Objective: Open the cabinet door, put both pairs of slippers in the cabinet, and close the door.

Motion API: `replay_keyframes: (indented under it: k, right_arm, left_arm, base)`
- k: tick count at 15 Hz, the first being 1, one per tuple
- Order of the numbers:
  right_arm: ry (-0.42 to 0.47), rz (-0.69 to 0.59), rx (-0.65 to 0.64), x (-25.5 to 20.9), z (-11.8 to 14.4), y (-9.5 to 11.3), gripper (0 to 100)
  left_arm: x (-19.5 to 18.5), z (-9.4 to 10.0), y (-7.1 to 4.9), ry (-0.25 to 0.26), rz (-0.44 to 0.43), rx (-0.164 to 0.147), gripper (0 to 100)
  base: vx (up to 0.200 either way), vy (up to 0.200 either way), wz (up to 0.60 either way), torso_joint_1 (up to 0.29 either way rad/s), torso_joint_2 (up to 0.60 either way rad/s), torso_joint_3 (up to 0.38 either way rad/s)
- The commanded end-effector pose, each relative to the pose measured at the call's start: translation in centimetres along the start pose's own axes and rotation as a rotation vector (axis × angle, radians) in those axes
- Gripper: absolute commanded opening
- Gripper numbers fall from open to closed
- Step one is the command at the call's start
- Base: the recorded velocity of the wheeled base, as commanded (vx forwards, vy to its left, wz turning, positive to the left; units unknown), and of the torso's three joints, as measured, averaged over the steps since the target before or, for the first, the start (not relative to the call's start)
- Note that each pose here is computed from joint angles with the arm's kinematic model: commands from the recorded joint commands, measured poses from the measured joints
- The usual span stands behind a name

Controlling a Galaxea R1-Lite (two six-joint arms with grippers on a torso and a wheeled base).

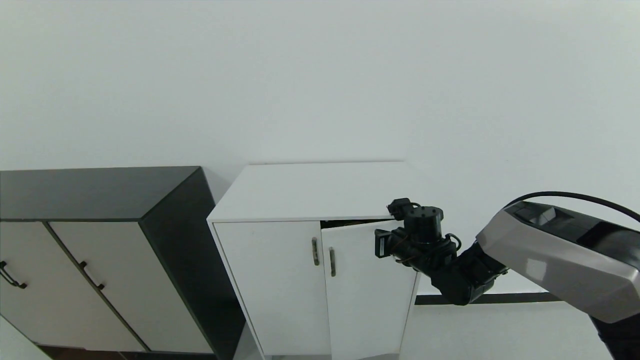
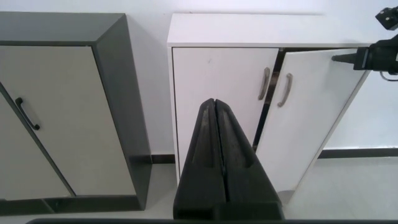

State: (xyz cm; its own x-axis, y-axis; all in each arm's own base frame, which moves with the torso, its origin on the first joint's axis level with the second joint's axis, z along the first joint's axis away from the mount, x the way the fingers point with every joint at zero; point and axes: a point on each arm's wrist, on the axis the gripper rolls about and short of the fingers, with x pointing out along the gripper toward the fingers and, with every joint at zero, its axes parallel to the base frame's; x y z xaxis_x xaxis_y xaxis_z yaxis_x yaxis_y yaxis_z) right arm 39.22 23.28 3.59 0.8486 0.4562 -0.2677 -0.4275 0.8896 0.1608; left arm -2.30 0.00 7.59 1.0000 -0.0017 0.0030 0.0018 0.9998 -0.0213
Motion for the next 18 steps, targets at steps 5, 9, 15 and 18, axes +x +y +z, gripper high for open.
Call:
replay_keyframes:
  k: [5, 9, 15, 18]
  right_arm:
    - [-0.01, -0.004, 0.001, 1.6, 0.5, 0.0, 0]
    - [-0.008, -0.01, 0.002, 1.8, 0.4, -0.1, 0]
    - [-0.011, -0.01, 0.003, 0.6, 1.2, 0.0, 0]
    - [-0.01, -0.013, -0.007, -2.9, 2.2, 1.4, 0]
  left_arm:
    - [0.0, 0.0, 0.0, 0.001, 0.0, 0.0, 0]
    - [0.0, 0.0, 0.0, 0.001, 0.0, 0.0, 0]
    - [0.0, 0.0, 0.0, 0.001, 0.0, 0.0, 0]
    - [0.0, 0.0, 0.0, 0.001, 0.0, 0.0, 0]
  base:
    - [0.0, 0.0, 0.0, 0.0, 0.0, 0.0]
    - [0.0, 0.0, 0.0, 0.0, 0.0, 0.0]
    - [0.0, 0.0, 0.0, 0.0, 0.0, 0.0]
    - [0.0, 0.0, 0.0, 0.0, 0.0, 0.0]
